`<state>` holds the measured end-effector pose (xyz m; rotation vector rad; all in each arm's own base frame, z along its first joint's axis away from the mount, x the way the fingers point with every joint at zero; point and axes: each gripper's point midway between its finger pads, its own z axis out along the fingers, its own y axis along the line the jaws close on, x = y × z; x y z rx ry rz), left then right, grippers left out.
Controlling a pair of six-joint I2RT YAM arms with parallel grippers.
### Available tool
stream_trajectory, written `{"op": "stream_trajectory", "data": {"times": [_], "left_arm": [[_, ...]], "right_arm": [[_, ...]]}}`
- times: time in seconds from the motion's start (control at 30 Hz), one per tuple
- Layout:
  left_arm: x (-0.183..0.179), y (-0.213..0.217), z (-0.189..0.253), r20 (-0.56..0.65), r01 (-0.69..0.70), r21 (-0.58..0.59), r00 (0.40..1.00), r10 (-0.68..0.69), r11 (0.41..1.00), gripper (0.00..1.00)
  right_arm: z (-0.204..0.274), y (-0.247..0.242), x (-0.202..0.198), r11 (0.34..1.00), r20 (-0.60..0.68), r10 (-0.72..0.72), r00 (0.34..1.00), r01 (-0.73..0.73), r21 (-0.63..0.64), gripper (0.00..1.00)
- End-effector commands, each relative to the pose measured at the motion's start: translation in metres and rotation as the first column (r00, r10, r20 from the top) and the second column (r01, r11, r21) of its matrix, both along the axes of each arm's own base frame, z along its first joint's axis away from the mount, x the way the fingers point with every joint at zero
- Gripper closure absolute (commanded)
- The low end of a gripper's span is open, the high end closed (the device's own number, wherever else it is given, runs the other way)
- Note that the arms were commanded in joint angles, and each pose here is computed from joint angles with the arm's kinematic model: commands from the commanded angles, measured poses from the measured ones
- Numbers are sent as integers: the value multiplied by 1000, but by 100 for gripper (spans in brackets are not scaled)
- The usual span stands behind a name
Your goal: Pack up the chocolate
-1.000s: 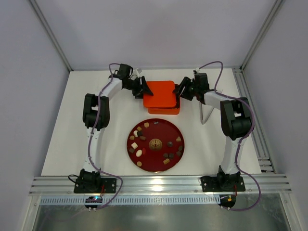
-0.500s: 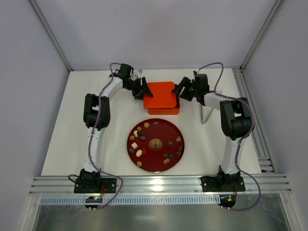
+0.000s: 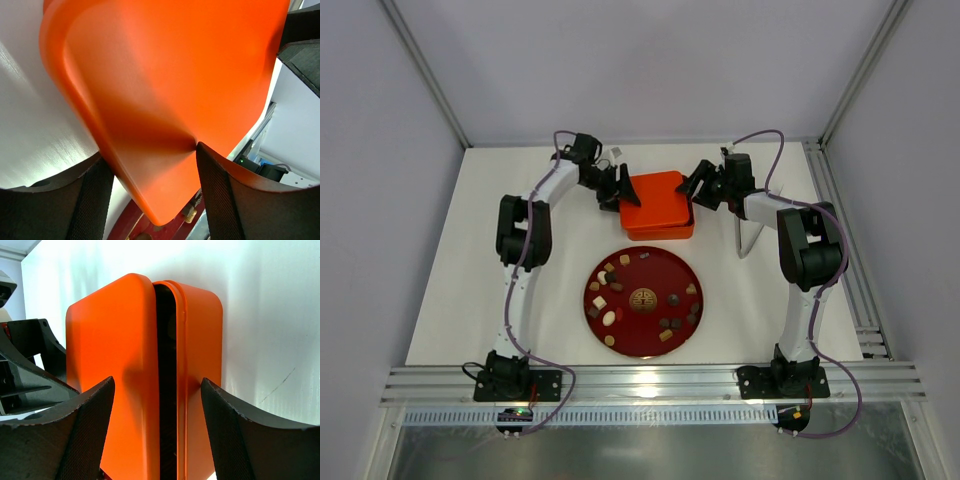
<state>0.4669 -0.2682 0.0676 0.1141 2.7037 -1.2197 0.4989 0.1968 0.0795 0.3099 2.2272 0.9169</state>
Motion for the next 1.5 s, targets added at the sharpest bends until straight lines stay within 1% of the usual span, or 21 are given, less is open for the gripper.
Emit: {"op": "stream_trajectory", "data": {"times": [0.0, 0.17, 0.27, 0.47, 0.83, 1.13, 1.47], "left_arm": [[0, -6, 11, 54, 26, 41, 998, -28, 999, 36], [7, 3, 12, 85, -12, 107, 996, 3, 994, 34], [12, 6, 15, 102, -38, 127, 994, 25, 991, 33], [22, 9, 27, 159, -75, 143, 986, 51, 987, 28], [30, 20, 32, 223, -132, 228, 972, 80, 965, 28], [32, 21, 32, 247, -144, 282, 966, 74, 948, 28], [37, 15, 48, 317, -179, 302, 945, 79, 937, 27]], "right_arm": [[52, 18, 5, 998, 129, 42, 991, -48, 43, 29], [52, 17, 5, 998, 130, 42, 991, -47, 34, 29], [51, 16, 5, 998, 130, 43, 991, -48, 33, 29], [49, 18, 2, 998, 128, 53, 990, -57, 27, 29], [48, 25, -1, 998, 131, 67, 989, -68, 2, 29], [49, 28, -2, 997, 136, 78, 988, -77, -13, 29], [51, 32, -3, 996, 141, 92, 986, -90, -23, 23]]}}
